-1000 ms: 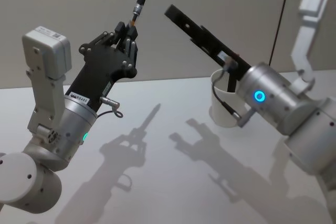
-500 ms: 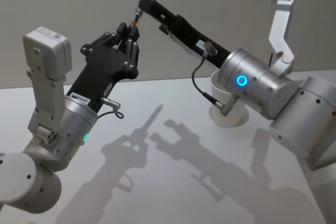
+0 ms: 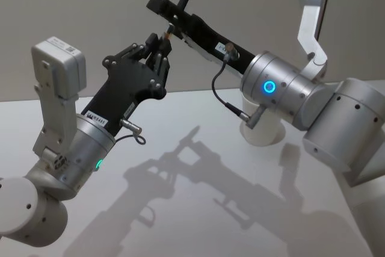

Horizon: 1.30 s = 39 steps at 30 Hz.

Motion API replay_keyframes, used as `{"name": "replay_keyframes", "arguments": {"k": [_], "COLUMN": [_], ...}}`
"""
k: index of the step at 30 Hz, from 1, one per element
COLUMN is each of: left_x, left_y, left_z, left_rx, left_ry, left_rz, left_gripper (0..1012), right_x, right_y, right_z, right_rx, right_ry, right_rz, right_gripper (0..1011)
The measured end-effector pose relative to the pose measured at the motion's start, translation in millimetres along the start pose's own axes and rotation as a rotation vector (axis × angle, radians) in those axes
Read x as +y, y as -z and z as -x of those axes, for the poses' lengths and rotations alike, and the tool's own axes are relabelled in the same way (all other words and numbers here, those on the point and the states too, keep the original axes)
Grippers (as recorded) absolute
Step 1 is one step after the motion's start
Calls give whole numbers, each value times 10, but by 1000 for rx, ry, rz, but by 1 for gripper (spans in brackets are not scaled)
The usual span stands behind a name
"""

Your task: Place the pen into the pen holder.

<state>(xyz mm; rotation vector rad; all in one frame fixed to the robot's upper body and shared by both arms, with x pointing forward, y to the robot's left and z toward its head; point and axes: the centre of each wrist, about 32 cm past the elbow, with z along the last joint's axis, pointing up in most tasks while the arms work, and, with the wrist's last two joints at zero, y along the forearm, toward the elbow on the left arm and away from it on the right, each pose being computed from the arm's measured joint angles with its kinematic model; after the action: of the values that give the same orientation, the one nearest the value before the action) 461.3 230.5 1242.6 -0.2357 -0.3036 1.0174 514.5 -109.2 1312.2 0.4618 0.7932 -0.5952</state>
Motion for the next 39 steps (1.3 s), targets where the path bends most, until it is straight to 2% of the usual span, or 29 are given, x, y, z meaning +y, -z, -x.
{"name": "replay_keyframes", "arguments": {"k": [9,19,39], "left_x": [32,82,132], "left_y": [9,4,-8], "left_z": [-15,-57,-74], "left_rx": [-12,-27,-17], "left_ry": [7,-4,-13], "left_rz": [-7,-12,-16], "left_gripper": [170,170,170], "right_x": [-22,-59,-13], "right_y": [-13,-31,29], "right_z": [-35,-80,-156], "right_rx": [-11,-34,-41], "right_ry": [7,1,-43], "right_rz": [19,36,26], "right_gripper": [1001,1002,1002]}}
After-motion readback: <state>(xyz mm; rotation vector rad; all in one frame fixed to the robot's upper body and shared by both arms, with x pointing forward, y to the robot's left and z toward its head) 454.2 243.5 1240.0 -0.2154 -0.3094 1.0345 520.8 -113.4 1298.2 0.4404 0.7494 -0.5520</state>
